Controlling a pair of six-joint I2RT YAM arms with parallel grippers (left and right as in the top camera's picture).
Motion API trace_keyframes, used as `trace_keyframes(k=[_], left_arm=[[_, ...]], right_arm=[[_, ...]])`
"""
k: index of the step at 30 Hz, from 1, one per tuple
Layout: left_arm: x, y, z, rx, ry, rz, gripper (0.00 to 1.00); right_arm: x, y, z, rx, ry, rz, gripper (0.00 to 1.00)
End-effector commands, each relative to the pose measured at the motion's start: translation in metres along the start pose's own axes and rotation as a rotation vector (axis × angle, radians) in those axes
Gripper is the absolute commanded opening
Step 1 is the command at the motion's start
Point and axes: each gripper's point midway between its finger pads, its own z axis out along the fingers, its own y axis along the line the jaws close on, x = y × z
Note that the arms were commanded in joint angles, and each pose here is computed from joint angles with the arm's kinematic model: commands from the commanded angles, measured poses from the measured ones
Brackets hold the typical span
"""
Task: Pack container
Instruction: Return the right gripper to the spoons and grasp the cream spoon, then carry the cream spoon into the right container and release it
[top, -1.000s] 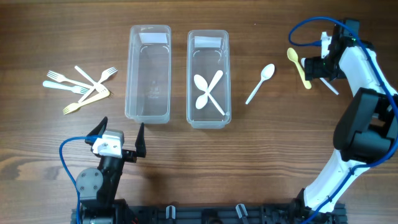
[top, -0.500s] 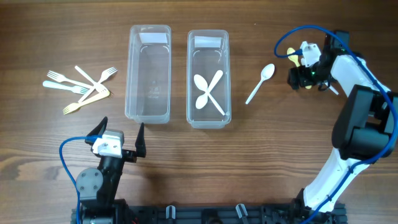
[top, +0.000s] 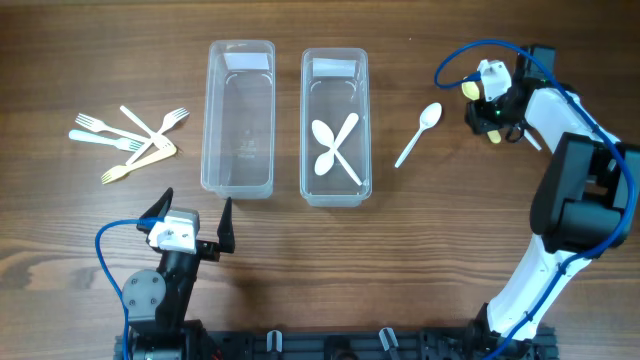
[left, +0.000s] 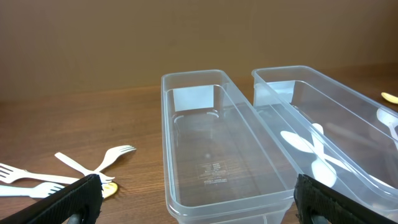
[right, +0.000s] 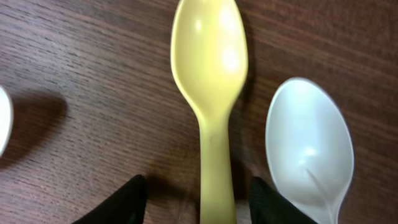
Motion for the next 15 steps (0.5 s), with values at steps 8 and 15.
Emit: trace_keyframes(k=[8,15], left_arm=[[0.001,0.001,0.0,-0.004,-0.003,0.014,1.0],[0.001,0.001,0.0,-0.004,-0.003,0.014,1.0]], right_arm=[[0.01,0.012,0.019,-0.05,0.026,0.062,0.04],[-0.031,0.036,-0.025,-0.05,-0.034,0.136,0.04]])
